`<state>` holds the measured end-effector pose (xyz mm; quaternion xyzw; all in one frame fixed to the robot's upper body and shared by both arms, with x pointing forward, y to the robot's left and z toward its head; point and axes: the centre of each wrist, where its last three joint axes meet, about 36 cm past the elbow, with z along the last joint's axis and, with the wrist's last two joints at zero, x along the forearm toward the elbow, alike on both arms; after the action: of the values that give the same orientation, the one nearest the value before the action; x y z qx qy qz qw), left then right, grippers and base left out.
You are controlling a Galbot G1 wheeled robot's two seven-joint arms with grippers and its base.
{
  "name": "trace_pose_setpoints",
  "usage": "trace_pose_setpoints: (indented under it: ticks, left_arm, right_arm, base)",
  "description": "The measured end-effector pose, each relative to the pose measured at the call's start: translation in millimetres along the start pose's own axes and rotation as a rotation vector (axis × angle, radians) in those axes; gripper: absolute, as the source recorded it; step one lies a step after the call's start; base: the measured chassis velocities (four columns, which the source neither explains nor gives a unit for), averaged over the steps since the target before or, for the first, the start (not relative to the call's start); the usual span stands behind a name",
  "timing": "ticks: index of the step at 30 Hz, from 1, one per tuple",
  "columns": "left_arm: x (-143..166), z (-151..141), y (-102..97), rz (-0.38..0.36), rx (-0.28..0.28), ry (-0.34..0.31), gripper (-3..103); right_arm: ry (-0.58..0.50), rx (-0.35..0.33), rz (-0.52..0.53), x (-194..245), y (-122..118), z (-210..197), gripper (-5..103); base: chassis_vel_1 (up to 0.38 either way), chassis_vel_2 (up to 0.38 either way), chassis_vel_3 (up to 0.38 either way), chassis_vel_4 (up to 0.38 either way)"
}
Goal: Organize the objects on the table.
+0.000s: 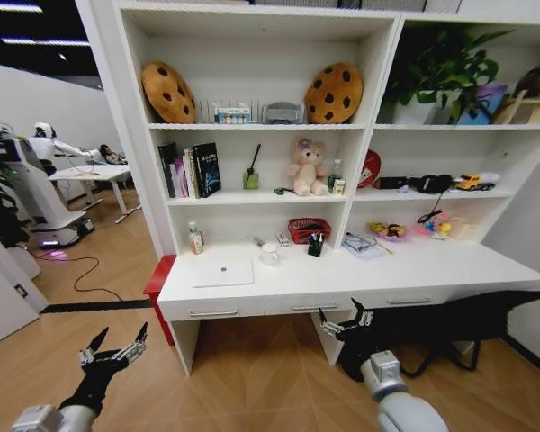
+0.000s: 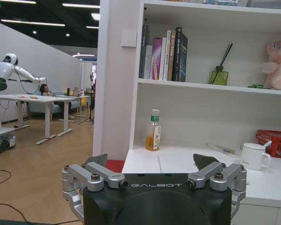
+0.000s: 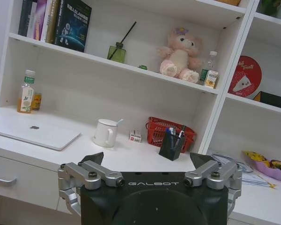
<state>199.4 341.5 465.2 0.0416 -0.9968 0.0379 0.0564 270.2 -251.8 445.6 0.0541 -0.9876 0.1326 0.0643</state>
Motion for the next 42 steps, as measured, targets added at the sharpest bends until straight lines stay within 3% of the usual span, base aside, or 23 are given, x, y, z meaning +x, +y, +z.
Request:
trace_pose_setpoints:
  ticks: [9, 42]
  left_arm:
    - [0.0, 0.0, 0.0, 0.000, 0.000, 0.000, 100]
    - [0.0, 0.0, 0.0, 0.000, 0.000, 0.000, 100]
  right_arm:
    - [-0.019, 0.000, -0.005, 1.0, 2.0, 3.8, 100]
    - [-0.008, -0.010, -0.008, -7.2, -0.5, 9.5, 100]
  base:
    - [0.141, -0.145, -0.158, 0.143]
    - [0.002, 0.013, 0.015, 0.004]
